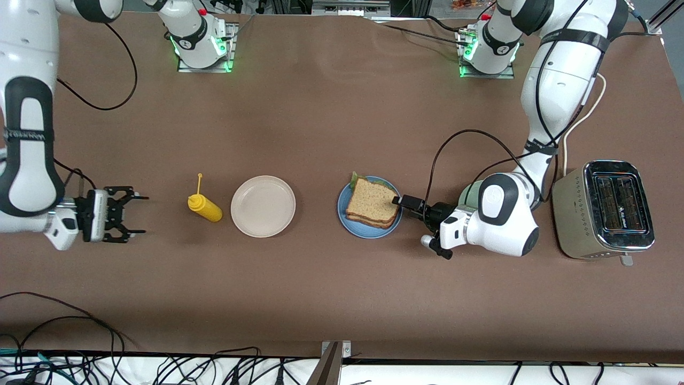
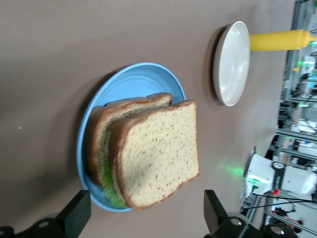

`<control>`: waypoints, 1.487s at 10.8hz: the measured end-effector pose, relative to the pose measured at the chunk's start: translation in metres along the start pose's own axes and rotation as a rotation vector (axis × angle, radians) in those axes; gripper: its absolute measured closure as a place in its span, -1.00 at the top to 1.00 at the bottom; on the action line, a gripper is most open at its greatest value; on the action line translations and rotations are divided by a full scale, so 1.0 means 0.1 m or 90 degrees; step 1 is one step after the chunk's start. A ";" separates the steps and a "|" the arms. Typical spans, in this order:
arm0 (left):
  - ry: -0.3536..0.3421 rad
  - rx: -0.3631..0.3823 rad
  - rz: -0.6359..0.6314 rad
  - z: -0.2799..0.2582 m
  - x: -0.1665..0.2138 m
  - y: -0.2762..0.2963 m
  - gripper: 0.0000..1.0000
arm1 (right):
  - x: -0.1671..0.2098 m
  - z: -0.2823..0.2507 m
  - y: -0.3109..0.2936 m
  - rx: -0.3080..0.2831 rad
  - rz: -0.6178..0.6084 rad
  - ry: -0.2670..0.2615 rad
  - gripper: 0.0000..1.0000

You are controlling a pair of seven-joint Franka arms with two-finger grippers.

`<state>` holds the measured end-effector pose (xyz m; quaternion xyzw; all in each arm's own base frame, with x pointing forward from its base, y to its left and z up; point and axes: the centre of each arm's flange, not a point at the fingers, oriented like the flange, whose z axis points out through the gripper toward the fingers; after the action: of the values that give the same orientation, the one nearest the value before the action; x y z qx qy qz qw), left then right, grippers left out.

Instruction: Make sandwich in blue plate with both arms

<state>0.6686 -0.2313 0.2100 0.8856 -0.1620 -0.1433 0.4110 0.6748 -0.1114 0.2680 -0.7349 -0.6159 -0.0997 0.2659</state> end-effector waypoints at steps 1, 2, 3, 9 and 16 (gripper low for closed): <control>-0.006 0.025 -0.007 -0.06 -0.01 0.06 1.00 | 0.13 -0.26 -0.08 -0.016 0.054 -0.032 1.00; -0.009 0.050 -0.013 -0.12 -0.01 0.12 1.00 | 0.25 -0.48 -0.16 -0.032 0.116 -0.055 1.00; -0.009 0.077 -0.013 -0.22 -0.02 0.20 1.00 | 0.35 -0.67 -0.25 -0.047 0.187 -0.074 1.00; 0.053 0.283 0.020 -1.58 -0.28 0.67 1.00 | 1.14 -1.16 -1.01 -0.111 0.518 -0.138 1.00; 0.060 0.538 -0.013 -2.73 -1.12 1.73 1.00 | 1.92 -1.27 -1.74 -0.211 0.728 -0.174 1.00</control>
<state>0.6438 -0.1053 0.5274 0.9833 -0.1789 -0.0273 0.0171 0.5732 0.0043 0.5118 -0.9869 -0.1283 0.0594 0.0778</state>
